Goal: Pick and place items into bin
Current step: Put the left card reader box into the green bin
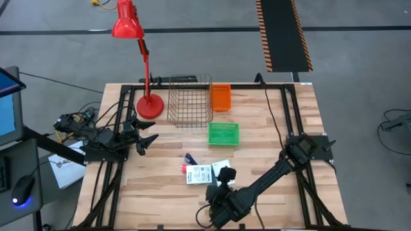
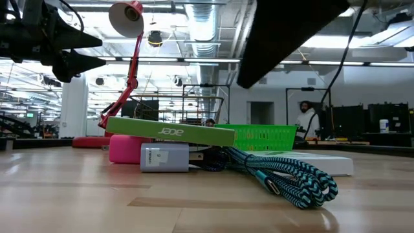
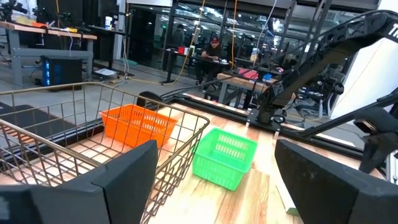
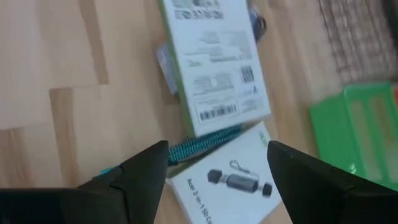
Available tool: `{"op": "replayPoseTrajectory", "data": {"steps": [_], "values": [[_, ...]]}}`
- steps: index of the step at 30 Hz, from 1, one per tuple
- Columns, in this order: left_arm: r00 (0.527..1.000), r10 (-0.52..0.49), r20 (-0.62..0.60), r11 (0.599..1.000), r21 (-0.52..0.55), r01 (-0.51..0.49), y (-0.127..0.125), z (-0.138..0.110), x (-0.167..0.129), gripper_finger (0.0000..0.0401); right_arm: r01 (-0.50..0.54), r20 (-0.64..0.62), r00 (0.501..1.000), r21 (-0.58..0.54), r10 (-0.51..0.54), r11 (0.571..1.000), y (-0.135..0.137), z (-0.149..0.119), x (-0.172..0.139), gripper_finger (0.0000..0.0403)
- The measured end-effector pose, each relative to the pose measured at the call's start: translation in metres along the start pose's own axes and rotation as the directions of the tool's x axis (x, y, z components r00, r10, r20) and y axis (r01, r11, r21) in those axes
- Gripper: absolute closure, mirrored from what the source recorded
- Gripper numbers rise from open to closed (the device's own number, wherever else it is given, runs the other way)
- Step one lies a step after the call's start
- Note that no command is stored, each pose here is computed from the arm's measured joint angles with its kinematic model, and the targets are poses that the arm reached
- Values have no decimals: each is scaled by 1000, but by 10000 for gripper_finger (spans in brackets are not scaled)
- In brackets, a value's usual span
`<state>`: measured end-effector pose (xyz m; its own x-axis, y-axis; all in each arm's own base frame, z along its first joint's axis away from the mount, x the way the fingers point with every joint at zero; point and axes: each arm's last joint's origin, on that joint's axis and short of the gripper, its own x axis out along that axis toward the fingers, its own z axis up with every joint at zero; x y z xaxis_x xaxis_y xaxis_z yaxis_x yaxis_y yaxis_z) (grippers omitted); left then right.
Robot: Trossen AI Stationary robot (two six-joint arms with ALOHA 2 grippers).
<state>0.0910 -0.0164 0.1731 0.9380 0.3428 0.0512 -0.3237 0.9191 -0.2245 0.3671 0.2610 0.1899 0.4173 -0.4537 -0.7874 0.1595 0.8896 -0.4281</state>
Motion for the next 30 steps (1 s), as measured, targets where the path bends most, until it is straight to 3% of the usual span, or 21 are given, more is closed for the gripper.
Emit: {"op": "replayPoseTrajectory", "data": {"steps": [5, 12, 19, 30], "values": [[1000, 0, 0, 1000, 0, 0, 0, 0, 0, 87, -15, 17, 1000, -131, 17, 991, 11, 1, 6, 133], [1000, 0, 0, 1000, 0, 0, 0, 0, 0, 87, 9, 46, 999, -161, -2, 987, 8, 5, 9, 133], [1000, 0, 0, 1000, 0, 0, 0, 0, 0, 87, -19, 103, 994, -230, 44, 973, 13, 11, 11, 133], [1000, 1, 0, 1000, 0, -1, 0, 0, 0, 87, 9, 84, 996, -264, 14, 964, 18, 9, 30, 133]]}}
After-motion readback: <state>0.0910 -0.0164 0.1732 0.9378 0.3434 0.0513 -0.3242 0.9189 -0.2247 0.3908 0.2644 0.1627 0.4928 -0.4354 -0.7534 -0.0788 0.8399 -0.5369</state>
